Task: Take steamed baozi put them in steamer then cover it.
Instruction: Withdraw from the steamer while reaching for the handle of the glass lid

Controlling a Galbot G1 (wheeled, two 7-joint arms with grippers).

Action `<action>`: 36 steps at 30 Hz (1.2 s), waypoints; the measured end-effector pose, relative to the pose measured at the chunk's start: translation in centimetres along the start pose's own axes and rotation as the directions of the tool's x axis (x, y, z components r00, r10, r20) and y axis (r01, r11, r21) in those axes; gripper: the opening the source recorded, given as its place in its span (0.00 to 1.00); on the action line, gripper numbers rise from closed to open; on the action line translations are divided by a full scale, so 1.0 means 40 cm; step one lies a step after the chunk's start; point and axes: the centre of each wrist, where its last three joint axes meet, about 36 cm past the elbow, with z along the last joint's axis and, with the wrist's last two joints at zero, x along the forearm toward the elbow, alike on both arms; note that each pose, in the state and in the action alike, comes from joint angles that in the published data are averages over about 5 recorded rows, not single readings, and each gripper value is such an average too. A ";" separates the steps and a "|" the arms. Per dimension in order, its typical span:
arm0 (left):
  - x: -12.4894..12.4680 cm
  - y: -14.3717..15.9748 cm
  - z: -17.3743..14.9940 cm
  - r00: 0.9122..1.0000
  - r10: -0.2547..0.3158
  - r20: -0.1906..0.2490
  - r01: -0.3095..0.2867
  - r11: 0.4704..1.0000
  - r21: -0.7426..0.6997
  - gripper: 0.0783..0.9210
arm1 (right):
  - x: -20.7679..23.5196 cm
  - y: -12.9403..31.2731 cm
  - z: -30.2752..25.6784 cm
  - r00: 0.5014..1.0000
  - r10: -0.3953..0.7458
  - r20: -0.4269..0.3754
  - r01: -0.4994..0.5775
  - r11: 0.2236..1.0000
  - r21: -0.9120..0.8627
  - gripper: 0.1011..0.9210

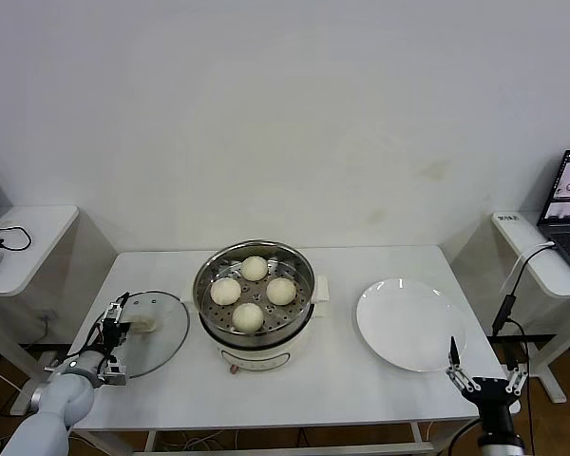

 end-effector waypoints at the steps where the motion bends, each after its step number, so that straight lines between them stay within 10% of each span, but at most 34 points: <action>1: 0.000 0.001 0.000 1.000 0.003 -0.001 -0.003 1.000 0.003 0.88 | 0.001 0.000 0.001 1.000 0.000 -0.001 0.000 1.000 0.001 0.88; 36: -0.013 0.056 -0.024 1.000 0.022 0.014 -0.023 0.998 0.054 0.88 | 0.004 0.016 0.019 1.000 -0.019 -0.015 0.020 1.000 0.005 0.88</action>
